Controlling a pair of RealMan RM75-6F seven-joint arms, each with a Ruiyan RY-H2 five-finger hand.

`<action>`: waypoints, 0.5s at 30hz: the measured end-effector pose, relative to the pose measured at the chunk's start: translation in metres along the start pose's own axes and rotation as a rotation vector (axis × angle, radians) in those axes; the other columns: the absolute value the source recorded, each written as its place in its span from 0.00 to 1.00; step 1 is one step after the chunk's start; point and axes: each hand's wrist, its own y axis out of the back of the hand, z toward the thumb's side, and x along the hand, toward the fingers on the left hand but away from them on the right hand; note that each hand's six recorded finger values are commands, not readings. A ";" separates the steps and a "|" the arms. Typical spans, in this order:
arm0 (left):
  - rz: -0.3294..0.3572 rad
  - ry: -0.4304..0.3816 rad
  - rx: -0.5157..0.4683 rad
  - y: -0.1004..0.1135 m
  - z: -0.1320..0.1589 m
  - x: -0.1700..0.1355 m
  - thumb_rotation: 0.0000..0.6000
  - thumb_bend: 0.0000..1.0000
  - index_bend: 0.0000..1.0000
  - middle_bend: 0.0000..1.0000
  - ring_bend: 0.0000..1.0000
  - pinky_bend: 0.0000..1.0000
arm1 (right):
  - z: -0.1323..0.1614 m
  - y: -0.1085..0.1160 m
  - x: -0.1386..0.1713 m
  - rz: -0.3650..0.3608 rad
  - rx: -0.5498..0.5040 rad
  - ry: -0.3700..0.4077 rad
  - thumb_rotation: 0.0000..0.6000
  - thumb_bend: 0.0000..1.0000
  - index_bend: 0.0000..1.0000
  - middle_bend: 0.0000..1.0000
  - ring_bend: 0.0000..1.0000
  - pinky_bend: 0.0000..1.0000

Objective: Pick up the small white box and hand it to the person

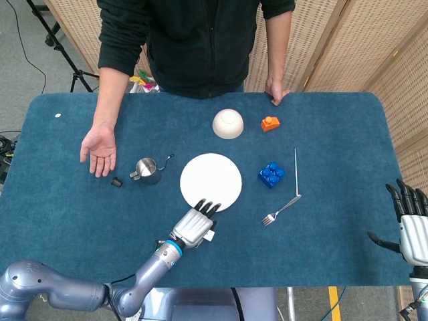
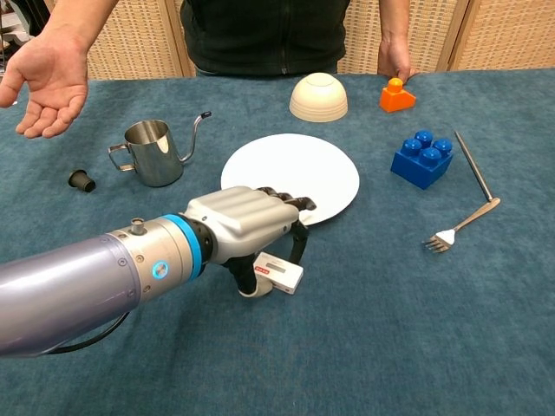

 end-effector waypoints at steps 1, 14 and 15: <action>0.003 0.003 0.003 0.001 -0.001 0.000 1.00 0.48 0.65 0.00 0.00 0.00 | 0.000 0.000 0.000 0.000 -0.001 0.000 1.00 0.00 0.00 0.00 0.00 0.00; 0.216 0.017 0.143 0.057 -0.029 -0.022 1.00 0.48 0.67 0.00 0.00 0.00 | 0.001 0.001 0.001 0.001 -0.008 0.005 1.00 0.00 0.00 0.00 0.00 0.00; 0.238 0.019 0.166 0.063 -0.033 -0.026 1.00 0.48 0.68 0.00 0.00 0.00 | 0.002 0.001 0.001 0.000 -0.008 0.006 1.00 0.00 0.00 0.00 0.00 0.00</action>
